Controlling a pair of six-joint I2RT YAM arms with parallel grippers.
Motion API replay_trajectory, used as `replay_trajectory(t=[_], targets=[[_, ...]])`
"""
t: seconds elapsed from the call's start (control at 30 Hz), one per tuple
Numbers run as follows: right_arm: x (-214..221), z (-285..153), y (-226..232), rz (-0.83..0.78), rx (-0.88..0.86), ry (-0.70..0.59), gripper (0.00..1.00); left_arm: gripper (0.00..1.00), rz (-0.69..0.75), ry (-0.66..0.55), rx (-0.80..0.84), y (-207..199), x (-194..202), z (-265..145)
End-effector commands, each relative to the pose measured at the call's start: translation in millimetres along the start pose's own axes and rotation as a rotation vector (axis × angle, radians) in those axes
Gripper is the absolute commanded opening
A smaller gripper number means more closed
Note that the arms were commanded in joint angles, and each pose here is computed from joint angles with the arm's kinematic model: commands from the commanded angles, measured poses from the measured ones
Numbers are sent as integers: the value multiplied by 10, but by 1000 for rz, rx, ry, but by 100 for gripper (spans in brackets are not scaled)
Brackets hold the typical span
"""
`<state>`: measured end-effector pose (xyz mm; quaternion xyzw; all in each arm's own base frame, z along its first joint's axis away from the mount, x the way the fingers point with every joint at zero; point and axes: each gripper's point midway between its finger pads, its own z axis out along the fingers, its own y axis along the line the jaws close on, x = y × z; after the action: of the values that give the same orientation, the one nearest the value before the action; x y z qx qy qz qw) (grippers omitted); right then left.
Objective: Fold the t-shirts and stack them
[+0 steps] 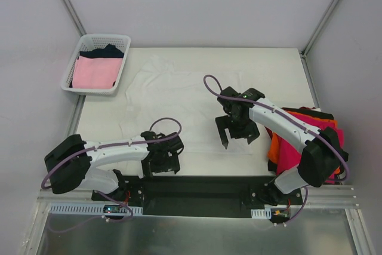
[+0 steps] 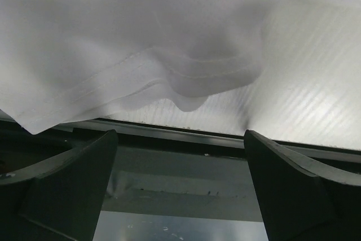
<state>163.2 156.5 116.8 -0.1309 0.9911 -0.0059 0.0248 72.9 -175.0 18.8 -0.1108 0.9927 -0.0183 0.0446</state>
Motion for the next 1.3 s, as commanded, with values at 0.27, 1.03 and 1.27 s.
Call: replay_trajectory(t=[0.27, 1.03, 1.27], targets=[[115, -43, -99, -26, 18, -4, 96, 88, -114, -16, -177, 301, 37, 173], [114, -22, -99, -29, 16, -8, 96, 88, -37, -116, -245, 374, -235, -63], [102, -19, -61, -33, 2, -2, 96, 75, -95, -85, -211, 571, -101, 14]])
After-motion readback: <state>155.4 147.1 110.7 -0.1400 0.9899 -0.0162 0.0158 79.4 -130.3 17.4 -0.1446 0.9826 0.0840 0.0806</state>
